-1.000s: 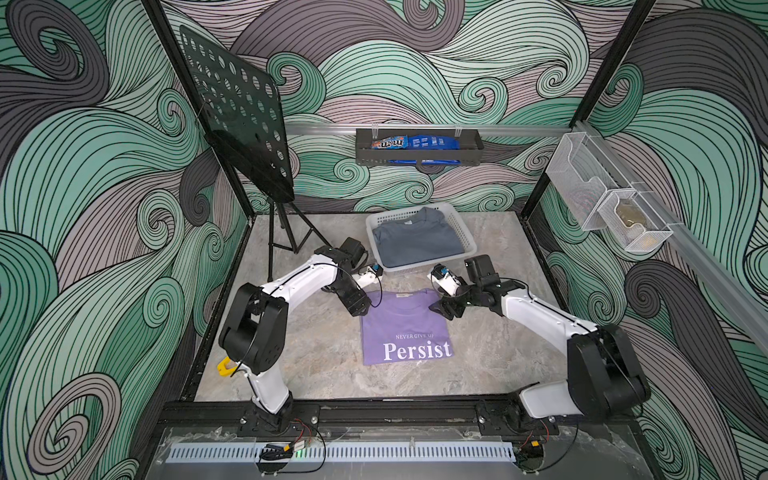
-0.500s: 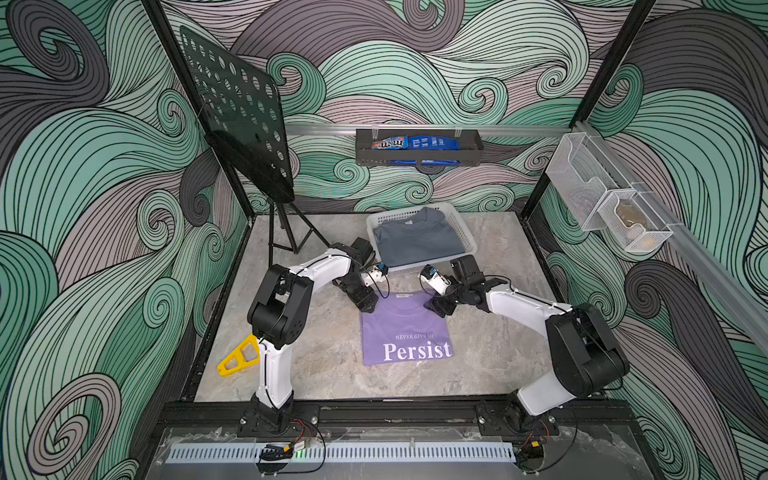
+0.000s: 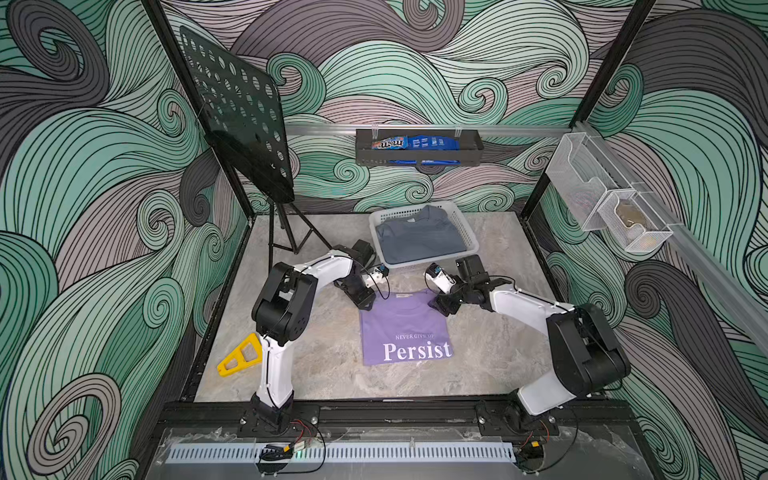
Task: Put the folded t-shirts into the basket
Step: Pick up the T-shirt from the center of the board, then place the T-shirt in the bin.
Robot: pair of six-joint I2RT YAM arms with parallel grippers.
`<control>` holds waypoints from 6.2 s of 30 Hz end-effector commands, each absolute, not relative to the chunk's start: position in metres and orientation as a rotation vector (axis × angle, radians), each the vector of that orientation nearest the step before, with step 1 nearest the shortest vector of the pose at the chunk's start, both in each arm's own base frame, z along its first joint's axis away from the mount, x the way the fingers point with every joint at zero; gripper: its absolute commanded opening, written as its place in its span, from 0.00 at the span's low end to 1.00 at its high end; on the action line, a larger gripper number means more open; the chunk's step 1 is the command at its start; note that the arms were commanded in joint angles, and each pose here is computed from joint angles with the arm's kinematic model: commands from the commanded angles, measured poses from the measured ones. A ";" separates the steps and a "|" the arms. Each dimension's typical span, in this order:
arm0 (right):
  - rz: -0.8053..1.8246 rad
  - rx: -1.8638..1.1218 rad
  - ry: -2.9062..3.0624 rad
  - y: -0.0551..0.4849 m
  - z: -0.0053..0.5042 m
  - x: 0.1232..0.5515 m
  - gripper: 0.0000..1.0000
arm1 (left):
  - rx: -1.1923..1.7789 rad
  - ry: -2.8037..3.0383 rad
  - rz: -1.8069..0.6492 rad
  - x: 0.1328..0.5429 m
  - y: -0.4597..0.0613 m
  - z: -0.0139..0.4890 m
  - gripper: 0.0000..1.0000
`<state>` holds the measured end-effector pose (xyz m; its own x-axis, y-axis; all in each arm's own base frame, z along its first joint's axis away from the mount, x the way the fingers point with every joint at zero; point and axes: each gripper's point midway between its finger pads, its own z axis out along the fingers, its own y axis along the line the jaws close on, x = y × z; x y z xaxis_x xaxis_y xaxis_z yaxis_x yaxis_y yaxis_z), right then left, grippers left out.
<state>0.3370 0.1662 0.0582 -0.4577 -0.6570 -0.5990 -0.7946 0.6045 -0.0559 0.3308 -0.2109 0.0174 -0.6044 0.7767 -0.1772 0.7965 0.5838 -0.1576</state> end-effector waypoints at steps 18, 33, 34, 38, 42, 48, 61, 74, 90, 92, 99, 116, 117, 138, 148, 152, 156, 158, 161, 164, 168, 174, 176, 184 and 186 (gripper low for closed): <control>0.392 -1.143 2.393 0.181 0.025 0.350 0.74 | 1.417 2.744 -0.418 0.296 -0.202 -0.003 0.01; 0.311 -1.156 2.461 0.172 0.001 0.343 0.74 | 1.417 2.719 -0.416 0.296 -0.202 0.003 0.00; 0.303 -1.150 2.459 0.171 0.002 0.344 0.75 | 1.418 2.720 -0.417 0.295 -0.202 0.003 0.00; 0.276 -1.139 2.430 0.170 0.012 0.350 0.79 | 1.421 2.715 -0.416 0.295 -0.201 0.004 0.00; 0.276 -1.132 2.408 0.168 0.024 0.353 0.84 | 1.424 2.716 -0.415 0.294 -0.201 0.004 0.00; 0.317 -1.150 2.468 0.166 0.006 0.343 0.86 | 1.427 2.713 -0.407 0.294 -0.200 0.005 0.00; 0.372 -1.217 2.509 0.174 -0.013 0.323 0.46 | 1.410 2.706 -0.399 0.295 -0.199 0.008 0.00; 0.554 -1.171 2.236 0.207 0.066 0.330 0.00 | 1.407 2.658 -0.484 0.290 -0.207 0.042 0.00; 0.551 -1.027 1.867 0.186 0.237 0.338 0.00 | 1.384 2.286 -0.778 0.262 -0.237 0.208 0.00; 0.526 -0.991 1.806 0.180 0.265 0.342 0.00 | 1.350 2.221 -0.794 0.267 -0.244 0.232 0.00; 0.461 -0.837 1.724 0.156 0.343 0.377 0.00 | 1.240 2.077 -0.718 0.309 -0.260 0.306 0.00; 0.381 -0.534 1.833 0.113 0.357 0.508 0.00 | 1.091 2.020 -0.543 0.454 -0.307 0.321 0.00; 0.382 -0.528 1.842 0.113 0.353 0.513 0.00 | 1.087 2.023 -0.534 0.459 -0.308 0.318 0.00; 0.362 -0.479 1.974 0.095 0.304 0.517 0.00 | 1.033 2.189 -0.640 0.447 -0.304 0.291 0.00; 0.403 -0.438 2.028 0.096 0.279 0.521 0.00 | 1.004 2.233 -0.620 0.452 -0.302 0.282 0.00; 0.410 -0.423 2.056 0.096 0.262 0.527 0.00 | 0.985 2.252 -0.542 0.467 -0.296 0.269 0.00; 0.379 -0.407 2.070 0.092 0.252 0.539 0.00 | 0.967 2.278 -0.500 0.482 -0.292 0.250 0.00; 0.370 -0.404 2.073 0.091 0.248 0.545 0.01 | 0.956 2.280 -0.462 0.491 -0.288 0.243 0.00; 0.360 -0.397 2.071 0.090 0.242 0.556 0.04 | 0.945 2.252 -0.376 0.508 -0.283 0.239 0.00; 0.358 -0.391 2.068 0.090 0.235 0.567 0.08 | 0.947 2.221 -0.273 0.526 -0.277 0.233 0.00; 0.349 -0.402 2.042 0.093 0.226 0.585 0.18 | 0.960 2.180 -0.166 0.547 -0.273 0.223 0.06; 0.264 -0.400 2.075 0.089 0.192 0.629 0.39 | 0.941 2.111 0.060 0.590 -0.263 0.197 0.34; 0.230 -0.416 2.095 0.087 0.184 0.643 0.44 | 0.934 2.087 0.144 0.601 -0.258 0.194 0.44; 0.173 -0.509 2.082 0.086 0.201 0.640 0.59 | 0.986 2.079 0.242 0.584 -0.256 0.212 0.70; 0.208 -0.549 2.066 0.095 0.208 0.625 0.60 | 0.999 2.093 0.231 0.571 -0.256 0.219 0.72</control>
<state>0.6422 0.0847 0.1602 -0.5247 -0.2630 -0.8096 -0.4083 0.9123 -0.0318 0.5868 -0.2568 0.1777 -0.4101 0.7142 -0.5672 0.5951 0.6808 0.4271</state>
